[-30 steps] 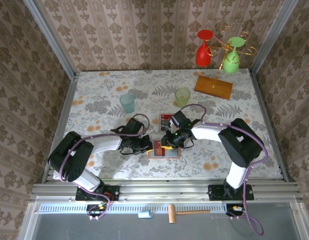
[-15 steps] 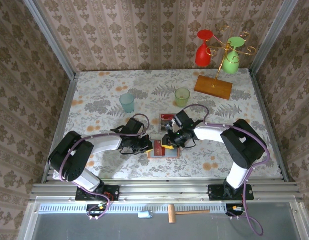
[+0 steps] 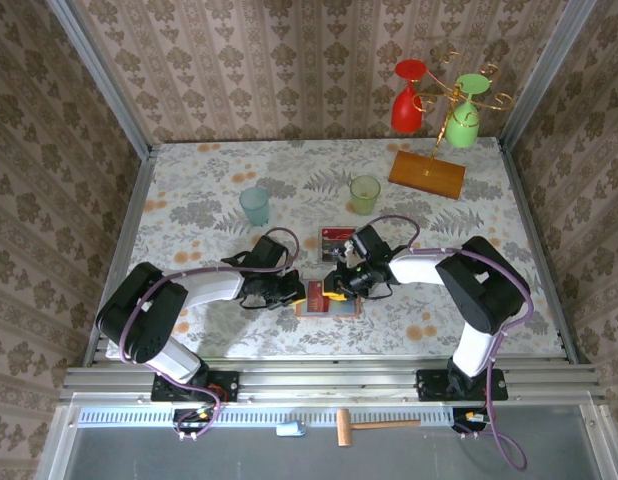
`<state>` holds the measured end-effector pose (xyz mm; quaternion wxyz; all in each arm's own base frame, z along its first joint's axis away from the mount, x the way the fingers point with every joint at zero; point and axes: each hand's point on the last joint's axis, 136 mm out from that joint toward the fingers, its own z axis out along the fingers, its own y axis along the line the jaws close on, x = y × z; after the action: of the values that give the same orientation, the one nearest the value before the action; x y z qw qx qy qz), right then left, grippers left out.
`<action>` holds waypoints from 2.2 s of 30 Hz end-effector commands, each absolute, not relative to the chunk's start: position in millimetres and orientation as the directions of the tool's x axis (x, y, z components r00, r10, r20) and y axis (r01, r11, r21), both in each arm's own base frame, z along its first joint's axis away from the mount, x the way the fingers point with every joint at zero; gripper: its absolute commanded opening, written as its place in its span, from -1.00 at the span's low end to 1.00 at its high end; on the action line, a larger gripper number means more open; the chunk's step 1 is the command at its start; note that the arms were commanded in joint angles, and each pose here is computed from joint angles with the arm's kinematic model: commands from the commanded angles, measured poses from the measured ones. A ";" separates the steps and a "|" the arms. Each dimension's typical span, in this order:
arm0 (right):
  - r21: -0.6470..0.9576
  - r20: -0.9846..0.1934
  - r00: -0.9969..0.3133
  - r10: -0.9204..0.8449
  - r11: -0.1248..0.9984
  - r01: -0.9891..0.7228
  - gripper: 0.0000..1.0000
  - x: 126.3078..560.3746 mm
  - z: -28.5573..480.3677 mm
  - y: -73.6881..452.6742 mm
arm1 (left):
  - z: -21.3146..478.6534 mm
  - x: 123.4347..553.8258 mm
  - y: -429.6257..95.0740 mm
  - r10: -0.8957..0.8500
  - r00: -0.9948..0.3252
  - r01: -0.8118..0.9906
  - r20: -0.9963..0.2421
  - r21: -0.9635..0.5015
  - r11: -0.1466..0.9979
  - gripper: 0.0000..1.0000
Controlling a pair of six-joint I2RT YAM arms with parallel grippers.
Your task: Take the credit cards out of the card holder
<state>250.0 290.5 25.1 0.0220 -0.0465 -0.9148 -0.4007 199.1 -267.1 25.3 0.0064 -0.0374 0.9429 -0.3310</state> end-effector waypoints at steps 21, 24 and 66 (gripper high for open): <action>0.717 0.074 -0.992 0.099 0.687 0.122 -0.95 247.1 30.8 266.4 | 2.3 186.0 -245.0 -0.076 -0.995 -0.102 0.071 -0.523 0.846 -1.00; 0.704 0.070 -0.992 0.102 0.700 0.122 -0.95 245.9 33.6 255.2 | 1.0 185.4 -243.8 -0.077 -0.994 -0.105 0.075 -0.521 0.847 -1.00; -0.091 -0.169 -0.212 -0.962 0.229 -0.969 -1.00 375.2 136.2 209.1 | 56.6 219.0 -182.7 -0.243 -0.964 -0.144 -0.105 -0.561 0.815 -0.65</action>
<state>380.4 216.8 137.3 -0.1311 0.5796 -0.8034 -0.0369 223.8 -193.4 58.8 0.0841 -0.1031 0.9448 -0.2993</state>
